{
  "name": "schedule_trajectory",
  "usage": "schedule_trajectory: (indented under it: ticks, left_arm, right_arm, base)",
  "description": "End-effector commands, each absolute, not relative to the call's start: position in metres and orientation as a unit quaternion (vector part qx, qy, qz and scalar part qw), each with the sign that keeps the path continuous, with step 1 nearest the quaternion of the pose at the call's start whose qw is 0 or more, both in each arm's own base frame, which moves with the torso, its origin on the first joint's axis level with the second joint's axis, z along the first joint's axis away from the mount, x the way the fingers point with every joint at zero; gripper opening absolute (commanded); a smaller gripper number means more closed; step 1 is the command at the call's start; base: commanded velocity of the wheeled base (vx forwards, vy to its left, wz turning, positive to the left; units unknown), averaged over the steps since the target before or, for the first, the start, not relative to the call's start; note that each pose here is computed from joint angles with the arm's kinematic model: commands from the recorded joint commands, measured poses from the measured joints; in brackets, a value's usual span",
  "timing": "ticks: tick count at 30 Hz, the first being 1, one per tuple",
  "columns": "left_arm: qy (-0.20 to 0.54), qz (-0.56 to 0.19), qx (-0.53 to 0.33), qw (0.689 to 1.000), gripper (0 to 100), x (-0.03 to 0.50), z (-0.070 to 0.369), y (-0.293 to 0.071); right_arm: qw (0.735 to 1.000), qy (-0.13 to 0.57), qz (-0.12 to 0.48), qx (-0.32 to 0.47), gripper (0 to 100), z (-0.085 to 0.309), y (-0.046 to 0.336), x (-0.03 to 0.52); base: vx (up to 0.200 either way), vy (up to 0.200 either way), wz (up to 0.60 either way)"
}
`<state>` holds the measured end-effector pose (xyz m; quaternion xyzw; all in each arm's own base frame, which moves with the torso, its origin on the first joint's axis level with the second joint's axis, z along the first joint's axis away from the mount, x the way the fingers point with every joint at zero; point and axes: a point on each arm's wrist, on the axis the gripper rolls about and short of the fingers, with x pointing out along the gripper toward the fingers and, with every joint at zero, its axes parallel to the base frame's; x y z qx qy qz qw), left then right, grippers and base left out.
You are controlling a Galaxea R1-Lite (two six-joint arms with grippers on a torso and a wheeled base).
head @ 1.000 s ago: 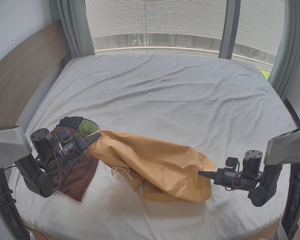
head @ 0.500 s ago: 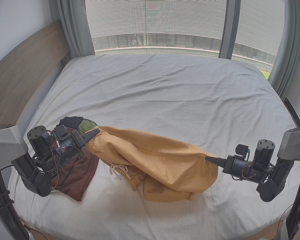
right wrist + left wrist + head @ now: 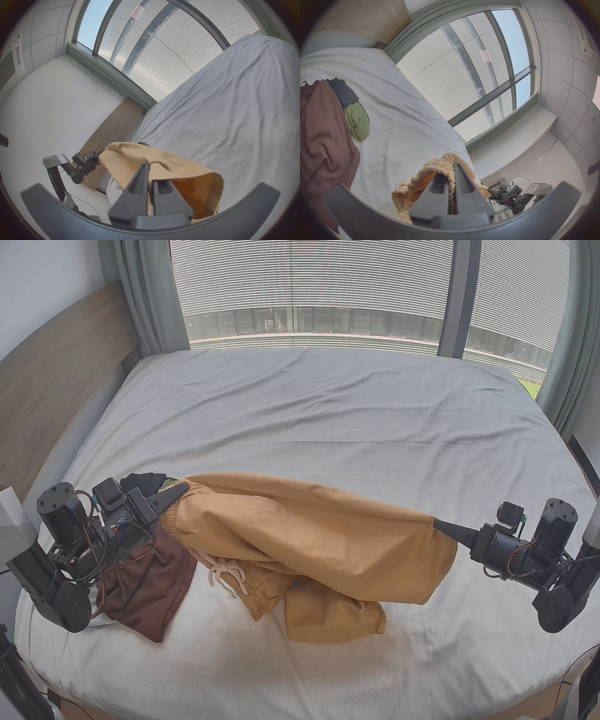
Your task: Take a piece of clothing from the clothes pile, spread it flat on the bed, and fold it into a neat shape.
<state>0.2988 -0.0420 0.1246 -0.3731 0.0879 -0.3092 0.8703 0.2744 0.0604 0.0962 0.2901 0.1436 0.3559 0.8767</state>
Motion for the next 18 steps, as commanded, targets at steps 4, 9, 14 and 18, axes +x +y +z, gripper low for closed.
schedule_trajectory:
  ticks: [4,9,14,18]
  left_arm:
    - [0.077,-0.314,-0.361,0.875,0,0.294,0.131,-0.04]
    - [0.077,-0.315,-0.337,0.884,0,0.291,0.127,-0.04]
    - [0.081,-0.314,-0.336,0.884,0,0.29,0.126,-0.033]
    - [0.085,-0.318,-0.335,0.883,0,0.29,0.125,-0.028]
  right_arm:
    - [0.881,0.119,0.358,0.286,0,0.109,0.055,0.273]
    - [0.885,0.105,0.354,0.285,0,0.115,0.051,0.273]
    - [0.888,0.099,0.348,0.284,0,0.117,0.046,0.275]
    - [0.889,0.094,0.345,0.285,0,0.118,0.044,0.276]
  base:
    - [0.0,0.0,0.0]
    - [0.0,0.0,0.0]
    - [0.0,0.0,0.0]
    - [0.0,0.0,0.0]
